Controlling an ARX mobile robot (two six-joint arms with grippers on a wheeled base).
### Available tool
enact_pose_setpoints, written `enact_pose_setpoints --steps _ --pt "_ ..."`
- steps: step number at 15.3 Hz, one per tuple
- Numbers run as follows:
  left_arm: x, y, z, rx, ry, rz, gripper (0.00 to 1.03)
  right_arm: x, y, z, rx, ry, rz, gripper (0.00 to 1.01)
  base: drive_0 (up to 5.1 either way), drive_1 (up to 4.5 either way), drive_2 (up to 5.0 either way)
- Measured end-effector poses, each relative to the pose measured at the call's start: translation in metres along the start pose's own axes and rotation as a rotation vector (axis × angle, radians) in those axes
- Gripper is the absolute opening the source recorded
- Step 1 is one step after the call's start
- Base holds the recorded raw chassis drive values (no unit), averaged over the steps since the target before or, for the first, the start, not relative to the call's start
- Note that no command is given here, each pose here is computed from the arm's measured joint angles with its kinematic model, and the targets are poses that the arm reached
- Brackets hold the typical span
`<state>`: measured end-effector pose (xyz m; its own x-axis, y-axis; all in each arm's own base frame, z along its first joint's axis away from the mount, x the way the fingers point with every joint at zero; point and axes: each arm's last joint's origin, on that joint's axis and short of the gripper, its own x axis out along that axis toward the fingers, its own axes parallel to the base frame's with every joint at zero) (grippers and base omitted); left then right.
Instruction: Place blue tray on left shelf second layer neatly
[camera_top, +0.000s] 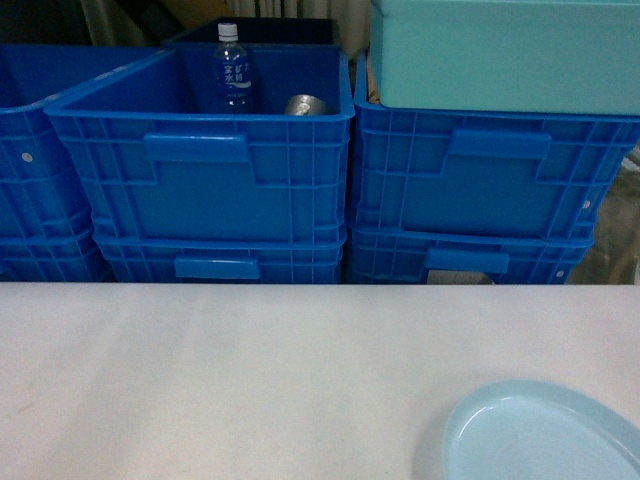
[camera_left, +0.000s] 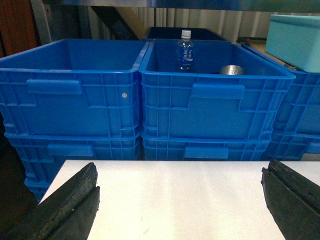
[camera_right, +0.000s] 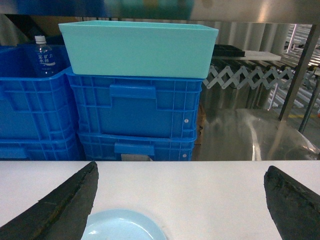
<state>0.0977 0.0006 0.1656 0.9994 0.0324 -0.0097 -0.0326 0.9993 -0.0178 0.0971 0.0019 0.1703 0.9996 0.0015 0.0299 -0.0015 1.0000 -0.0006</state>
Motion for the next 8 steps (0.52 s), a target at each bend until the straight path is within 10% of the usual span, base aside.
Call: enact_pose_setpoints --steps 3,6,8 --pt "0.0 0.0 0.0 0.0 0.0 0.0 0.98 0.0 0.001 -0.001 0.001 0.016 0.009 0.98 0.0 0.0 0.0" --pt "0.0 0.0 0.0 0.0 0.0 0.0 0.98 0.033 -0.018 0.011 0.267 0.185 0.122 0.98 0.0 0.0 0.0" --pt "0.0 0.0 0.0 0.0 0.0 0.0 0.98 0.074 -0.035 0.029 0.51 0.288 0.25 0.98 0.0 0.0 0.0"
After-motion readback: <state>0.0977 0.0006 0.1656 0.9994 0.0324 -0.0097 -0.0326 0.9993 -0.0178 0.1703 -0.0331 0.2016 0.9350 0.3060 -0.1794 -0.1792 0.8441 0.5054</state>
